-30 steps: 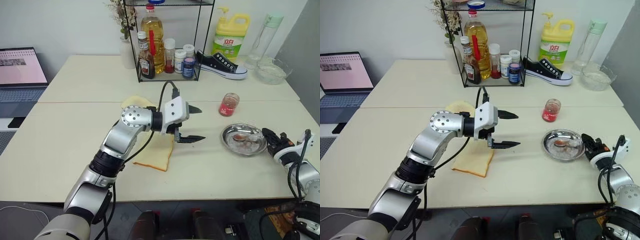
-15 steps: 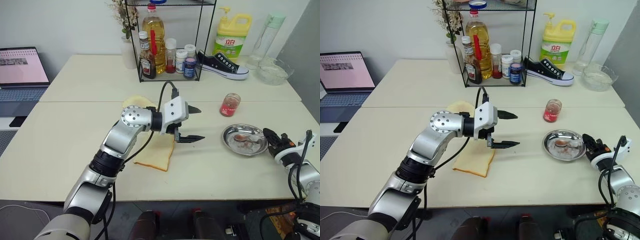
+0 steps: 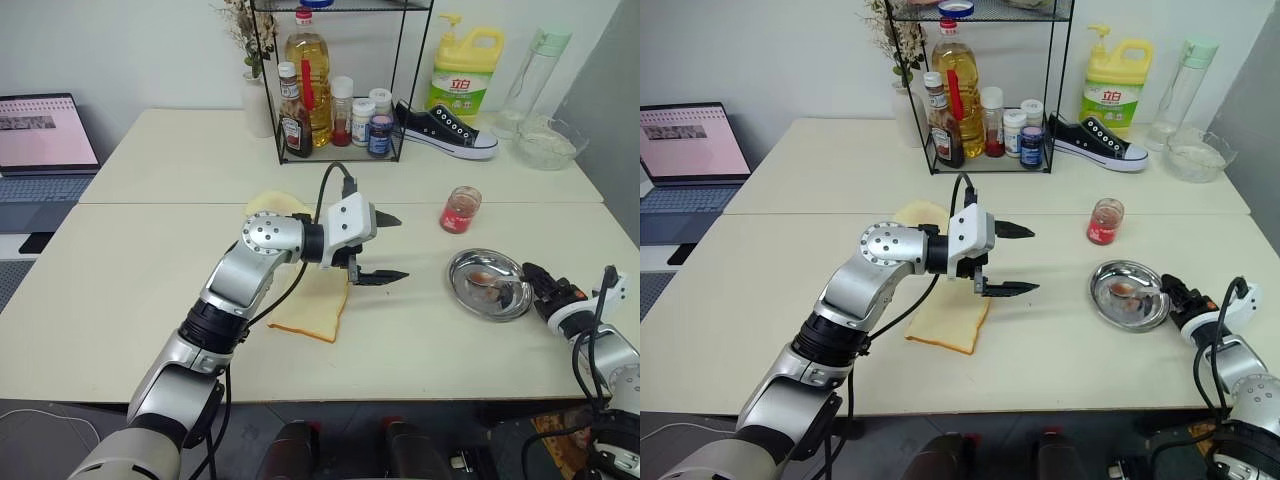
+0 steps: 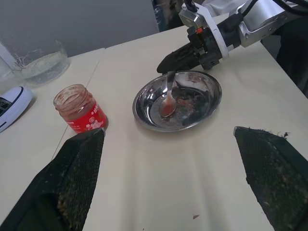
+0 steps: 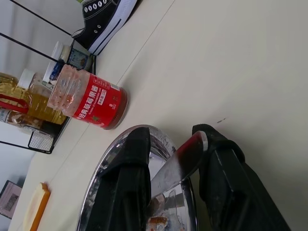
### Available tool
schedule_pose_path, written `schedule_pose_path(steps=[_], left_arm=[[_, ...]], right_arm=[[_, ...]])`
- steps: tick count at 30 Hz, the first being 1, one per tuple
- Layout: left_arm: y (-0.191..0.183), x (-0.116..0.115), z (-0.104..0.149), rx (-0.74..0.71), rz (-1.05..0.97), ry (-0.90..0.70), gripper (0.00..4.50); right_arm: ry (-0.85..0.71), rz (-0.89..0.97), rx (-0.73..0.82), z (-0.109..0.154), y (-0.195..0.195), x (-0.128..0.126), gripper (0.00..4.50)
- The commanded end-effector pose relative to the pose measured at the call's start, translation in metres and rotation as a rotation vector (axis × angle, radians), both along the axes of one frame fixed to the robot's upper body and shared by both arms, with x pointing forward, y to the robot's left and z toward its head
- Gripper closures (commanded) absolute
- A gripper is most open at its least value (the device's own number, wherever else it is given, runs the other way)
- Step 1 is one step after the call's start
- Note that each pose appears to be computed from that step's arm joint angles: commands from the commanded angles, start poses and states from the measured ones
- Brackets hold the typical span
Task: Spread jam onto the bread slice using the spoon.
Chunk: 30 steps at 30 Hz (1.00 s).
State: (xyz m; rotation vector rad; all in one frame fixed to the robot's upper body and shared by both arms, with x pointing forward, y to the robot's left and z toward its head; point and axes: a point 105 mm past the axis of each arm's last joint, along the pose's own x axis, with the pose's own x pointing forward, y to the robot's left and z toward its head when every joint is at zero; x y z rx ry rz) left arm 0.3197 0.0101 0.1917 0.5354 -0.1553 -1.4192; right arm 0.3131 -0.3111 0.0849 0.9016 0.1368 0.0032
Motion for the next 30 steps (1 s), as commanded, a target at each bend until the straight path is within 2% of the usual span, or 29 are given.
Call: schedule_pose_path(steps=[1,3,6,30], left_arm=[[0.0025,-0.0006,0.0147,-0.035,0.005,-0.054,0.0],[0.0028,-0.0008,0.0148,-0.036,0.006,-0.054,0.0],[0.0033,-0.0008,0.0148,-0.035,0.007,-0.054,0.0],[0.0052,-0.0002,0.0153,-0.027,0.01,-0.059,0.0]], right_arm=[[0.004,-0.018,0.015,-0.0004,-0.0042,-0.0019,3.17],[-0.008,-0.02,0.028,0.0016,-0.0043,-0.0019,3.54],[-0.022,-0.035,0.051,0.0049,-0.0071,-0.0011,4.48],[0.002,-0.021,0.047,-0.0022,-0.0019,-0.0014,4.48]])
